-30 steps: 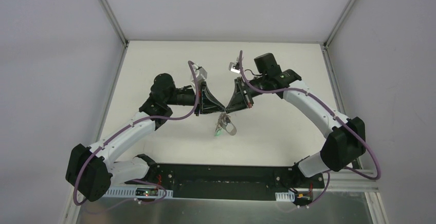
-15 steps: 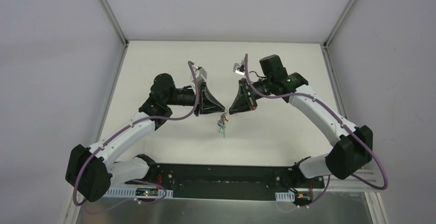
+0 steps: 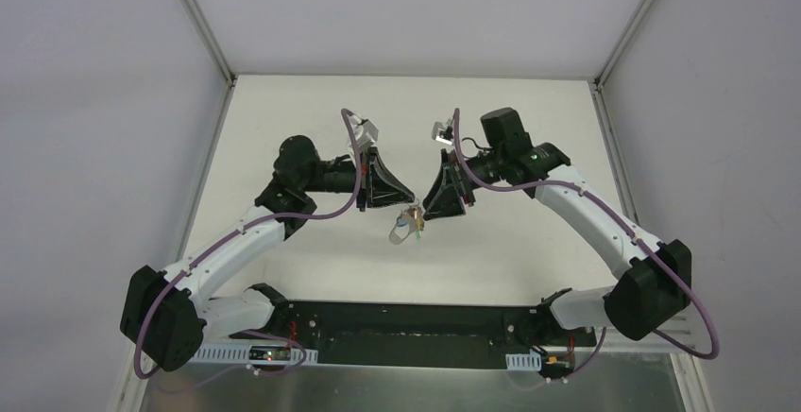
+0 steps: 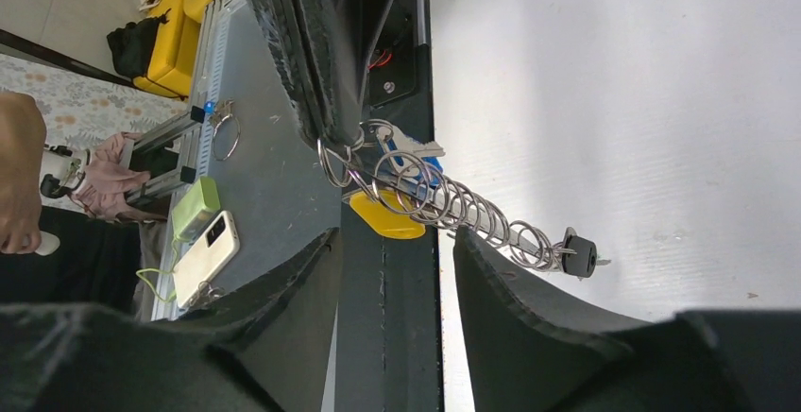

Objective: Put the keys on the keyring

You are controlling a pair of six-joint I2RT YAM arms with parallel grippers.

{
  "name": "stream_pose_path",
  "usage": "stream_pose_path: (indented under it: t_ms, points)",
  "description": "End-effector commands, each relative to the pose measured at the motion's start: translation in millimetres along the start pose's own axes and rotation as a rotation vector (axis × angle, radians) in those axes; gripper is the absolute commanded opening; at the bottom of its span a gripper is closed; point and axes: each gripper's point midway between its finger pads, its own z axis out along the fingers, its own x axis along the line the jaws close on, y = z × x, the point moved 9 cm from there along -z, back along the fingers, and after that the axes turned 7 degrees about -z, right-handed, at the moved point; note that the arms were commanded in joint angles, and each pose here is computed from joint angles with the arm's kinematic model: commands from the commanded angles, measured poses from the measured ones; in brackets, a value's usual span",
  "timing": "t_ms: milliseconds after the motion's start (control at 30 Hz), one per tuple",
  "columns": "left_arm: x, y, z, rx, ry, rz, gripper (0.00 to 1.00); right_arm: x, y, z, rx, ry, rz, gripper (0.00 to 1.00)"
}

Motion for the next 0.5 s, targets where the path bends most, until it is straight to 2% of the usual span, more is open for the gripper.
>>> stream_pose_path:
  t_ms: [0,233,467]
  points:
    - [-9.1,17.3,0.6,-0.068,-0.027,0.064,0.0,6.6,3.4,2.7,-0.02,0.033,-0.065,0.52]
    - [-4.9,17.1,1.8,-0.078,0.003,0.04,0.0,4.5,4.9,7.1,-0.008,0.031,-0.062,0.54]
    - [-3.6,13.8,0.3,-0.065,0.01,0.044,0.0,1.9,6.6,-0.8,-0.004,-0.083,-0.085,0.55]
